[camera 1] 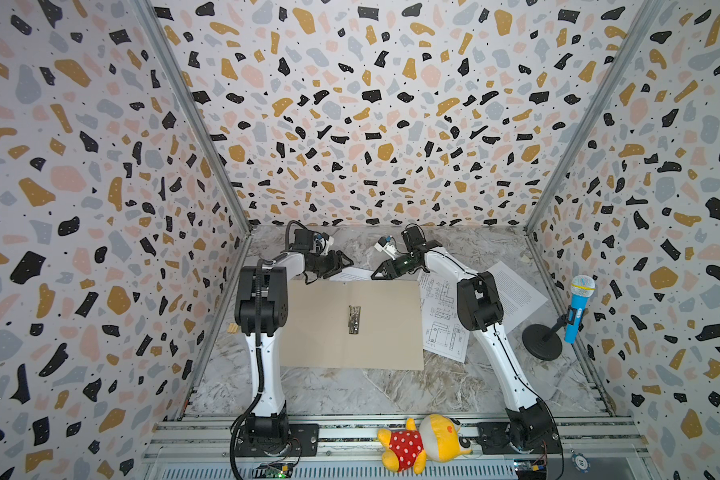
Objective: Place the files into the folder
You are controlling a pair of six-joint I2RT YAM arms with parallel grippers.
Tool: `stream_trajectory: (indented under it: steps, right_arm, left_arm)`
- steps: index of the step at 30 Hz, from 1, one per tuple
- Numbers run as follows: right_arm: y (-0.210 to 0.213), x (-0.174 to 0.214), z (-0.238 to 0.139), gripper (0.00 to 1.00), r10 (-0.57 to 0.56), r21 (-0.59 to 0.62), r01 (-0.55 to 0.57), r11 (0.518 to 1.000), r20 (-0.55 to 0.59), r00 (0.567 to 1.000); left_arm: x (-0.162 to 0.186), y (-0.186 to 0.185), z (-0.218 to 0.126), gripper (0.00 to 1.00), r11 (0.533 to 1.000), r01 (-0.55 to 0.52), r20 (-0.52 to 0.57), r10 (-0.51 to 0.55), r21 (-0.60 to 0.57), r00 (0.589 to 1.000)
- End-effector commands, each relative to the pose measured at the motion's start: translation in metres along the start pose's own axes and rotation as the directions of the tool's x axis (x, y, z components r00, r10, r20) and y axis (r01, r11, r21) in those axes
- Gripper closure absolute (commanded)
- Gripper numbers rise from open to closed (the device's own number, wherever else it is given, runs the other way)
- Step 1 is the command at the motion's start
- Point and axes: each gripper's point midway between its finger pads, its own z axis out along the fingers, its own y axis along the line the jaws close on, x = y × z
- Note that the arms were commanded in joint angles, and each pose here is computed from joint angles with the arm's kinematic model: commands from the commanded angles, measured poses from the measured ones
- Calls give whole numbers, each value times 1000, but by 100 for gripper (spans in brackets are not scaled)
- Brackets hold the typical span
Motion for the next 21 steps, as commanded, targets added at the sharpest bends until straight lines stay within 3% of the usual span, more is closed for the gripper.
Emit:
stream_trajectory:
  steps: [1, 9, 21]
  right_arm:
    - [21, -16, -3, 56, -20, -38, 21, 999, 25, 999]
    - [20, -10, 1, 57, -19, -24, 19, 1000, 2, 1000]
    - [11, -27, -8, 77, 11, 46, -13, 999, 52, 999]
  left_arm:
    - [-13, -17, -13, 32, 999, -36, 40, 35, 27, 999]
    - [-14, -18, -14, 32, 999, -36, 45, 35, 27, 998]
    - [-16, -20, -17, 32, 999, -36, 52, 34, 30, 998]
